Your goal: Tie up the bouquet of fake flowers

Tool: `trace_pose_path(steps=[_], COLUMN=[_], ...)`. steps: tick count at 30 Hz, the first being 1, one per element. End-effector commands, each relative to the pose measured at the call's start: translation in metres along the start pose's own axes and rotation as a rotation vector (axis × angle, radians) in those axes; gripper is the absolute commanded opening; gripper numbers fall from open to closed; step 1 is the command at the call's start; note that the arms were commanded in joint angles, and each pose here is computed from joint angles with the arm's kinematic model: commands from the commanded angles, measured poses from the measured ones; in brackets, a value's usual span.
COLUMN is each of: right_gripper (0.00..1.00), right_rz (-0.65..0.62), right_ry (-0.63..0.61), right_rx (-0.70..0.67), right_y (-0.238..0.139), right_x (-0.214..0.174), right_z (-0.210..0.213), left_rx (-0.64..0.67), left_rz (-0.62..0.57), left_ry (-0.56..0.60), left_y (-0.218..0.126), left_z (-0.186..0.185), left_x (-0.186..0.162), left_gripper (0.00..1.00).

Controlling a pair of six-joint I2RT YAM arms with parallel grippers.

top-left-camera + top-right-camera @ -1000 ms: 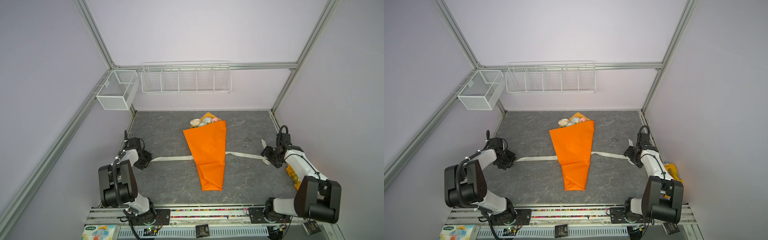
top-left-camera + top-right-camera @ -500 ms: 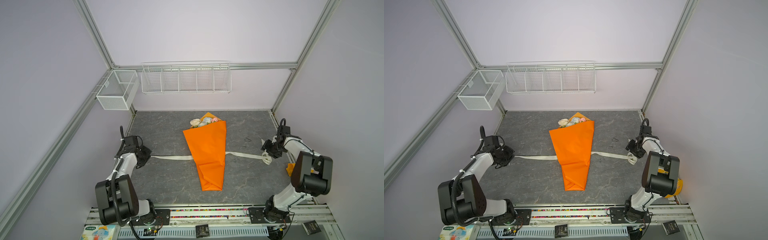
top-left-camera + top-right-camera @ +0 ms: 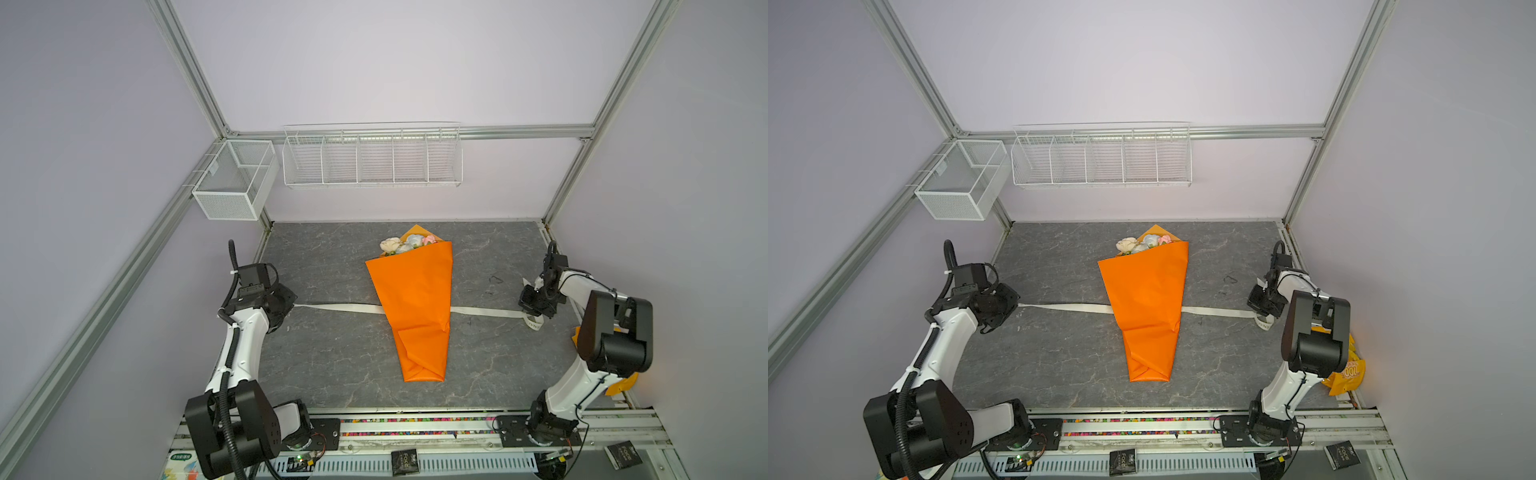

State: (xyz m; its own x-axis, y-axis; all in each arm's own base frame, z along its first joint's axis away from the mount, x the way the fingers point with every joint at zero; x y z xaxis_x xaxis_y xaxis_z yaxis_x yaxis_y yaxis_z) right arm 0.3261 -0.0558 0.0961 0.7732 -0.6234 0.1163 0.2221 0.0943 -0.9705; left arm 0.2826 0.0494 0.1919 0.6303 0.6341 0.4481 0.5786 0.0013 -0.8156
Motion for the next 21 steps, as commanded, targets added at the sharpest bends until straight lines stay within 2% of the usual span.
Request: trace_pose_path(steps=[1,5,9,11,15,18,19,21], right_gripper=[0.07,0.07,0.09,0.12,0.12,0.16,0.17,0.26], right_rz=[-0.182,-0.352,-0.418,-0.393,-0.247,-0.082,-0.045,-0.047], right_ry=[-0.029,-0.056,-0.122,-0.138,-0.269,-0.413,-0.432,-0.432], right_rx=[0.029,0.096,0.235,0.317,0.507,0.449,0.333,0.093], right_y=[-0.068,-0.129,-0.170,-0.180,-0.191,-0.179,-0.166,-0.142], right_x=[0.009,0.010,0.004,0.001,-0.010,-0.027,-0.028,-0.023], right_z=[0.009,0.017,0.033,0.044,0.080,0.106,0.106,0.098], left_rx=[0.047,0.033,-0.009,-0.035,-0.071,-0.063,-0.047,-0.001], left_rz=[-0.055,-0.112,-0.134,-0.134,-0.135,-0.156,-0.174,-0.211], left_ry=[0.031,0.053,0.085,0.101,0.112,0.113,0.112,0.119], left_y=[-0.022,-0.036,-0.044,-0.045,-0.047,-0.052,-0.056,-0.065], left_z=[0.002,0.000,-0.004,-0.006,-0.010,-0.010,-0.009,-0.006], left_x=[0.007,0.010,0.008,0.007,0.005,0.008,0.010,0.015], left_gripper=[0.00,0.00,0.00,0.00,0.00,0.00,0.00,0.00])
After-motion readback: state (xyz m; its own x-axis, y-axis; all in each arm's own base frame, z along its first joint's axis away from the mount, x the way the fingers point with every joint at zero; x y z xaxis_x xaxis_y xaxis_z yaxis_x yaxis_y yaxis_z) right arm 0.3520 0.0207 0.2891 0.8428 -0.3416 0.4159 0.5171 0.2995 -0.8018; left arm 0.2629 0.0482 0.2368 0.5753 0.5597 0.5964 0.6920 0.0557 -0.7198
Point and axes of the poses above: each gripper's point midway between its finger pads, its own y axis out along the fingers, its own z axis along the line the jaws close on, x = y × z, the point moved 6 cm from there along -y, back along the fingers, and after that the axes turned 9 degrees about y, right-handed, at the moved point
